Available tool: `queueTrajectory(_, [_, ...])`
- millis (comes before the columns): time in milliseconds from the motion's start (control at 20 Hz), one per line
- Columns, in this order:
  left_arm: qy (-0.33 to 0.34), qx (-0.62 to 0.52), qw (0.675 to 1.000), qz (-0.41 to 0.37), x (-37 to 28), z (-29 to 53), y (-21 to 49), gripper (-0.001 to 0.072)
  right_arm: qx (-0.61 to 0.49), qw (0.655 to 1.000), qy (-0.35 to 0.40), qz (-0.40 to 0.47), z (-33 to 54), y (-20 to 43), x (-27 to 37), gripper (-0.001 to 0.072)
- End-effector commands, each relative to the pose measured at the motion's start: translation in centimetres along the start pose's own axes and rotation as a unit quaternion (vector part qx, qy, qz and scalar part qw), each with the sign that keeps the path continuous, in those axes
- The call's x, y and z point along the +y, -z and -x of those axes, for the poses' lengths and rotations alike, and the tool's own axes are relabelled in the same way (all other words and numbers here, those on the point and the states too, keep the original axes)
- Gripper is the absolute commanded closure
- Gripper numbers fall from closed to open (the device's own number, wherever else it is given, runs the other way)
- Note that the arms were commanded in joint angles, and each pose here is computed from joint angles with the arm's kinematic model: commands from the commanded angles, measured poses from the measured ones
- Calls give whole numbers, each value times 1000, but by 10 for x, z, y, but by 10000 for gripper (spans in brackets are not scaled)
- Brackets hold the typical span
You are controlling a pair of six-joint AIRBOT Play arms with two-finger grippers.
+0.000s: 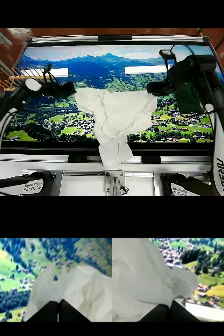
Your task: Fold the shirts.
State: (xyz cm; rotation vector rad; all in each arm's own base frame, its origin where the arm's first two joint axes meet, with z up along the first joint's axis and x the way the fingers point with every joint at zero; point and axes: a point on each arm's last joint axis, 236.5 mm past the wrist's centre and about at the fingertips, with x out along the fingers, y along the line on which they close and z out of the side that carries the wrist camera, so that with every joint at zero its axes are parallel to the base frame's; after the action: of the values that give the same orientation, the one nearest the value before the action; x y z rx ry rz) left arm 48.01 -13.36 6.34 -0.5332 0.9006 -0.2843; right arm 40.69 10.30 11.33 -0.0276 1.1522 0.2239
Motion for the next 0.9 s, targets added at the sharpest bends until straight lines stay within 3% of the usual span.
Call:
queueTrajectory(0, [56, -178, 977, -106, -88, 133, -100, 680, -158, 985, 46, 45, 100, -62, -12, 663])
queueTrajectory(100, [78, -300, 929, -203, -151, 247, -137, 680, -296, 950, 60, 79, 194, -97, -6, 664])
queueTrajectory(200, [95, -404, 869, -268, -206, 359, -143, 681, -439, 892, 63, 82, 297, -111, 3, 664])
queueTrajectory(300, [114, -472, 823, -295, -242, 442, -128, 681, -546, 832, 46, 81, 383, -102, 17, 664])
queueTrajectory(450, [124, -527, 779, -316, -265, 513, -100, 680, -620, 780, 35, 79, 454, -71, 25, 664])
queueTrajectory(550, [113, -548, 762, -327, -267, 540, -84, 681, -630, 772, 34, 78, 472, -50, 25, 664])
queueTrajectory(650, [89, -564, 749, -336, -263, 557, -76, 680, -610, 787, 34, 79, 470, -31, 24, 664])
queueTrajectory(750, [65, -565, 755, -326, -253, 559, -78, 681, -556, 827, 36, 80, 442, -15, 21, 664])
queueTrajectory(850, [19, -534, 784, -316, -229, 538, -85, 680, -480, 873, 38, 82, 404, 1, 17, 664])
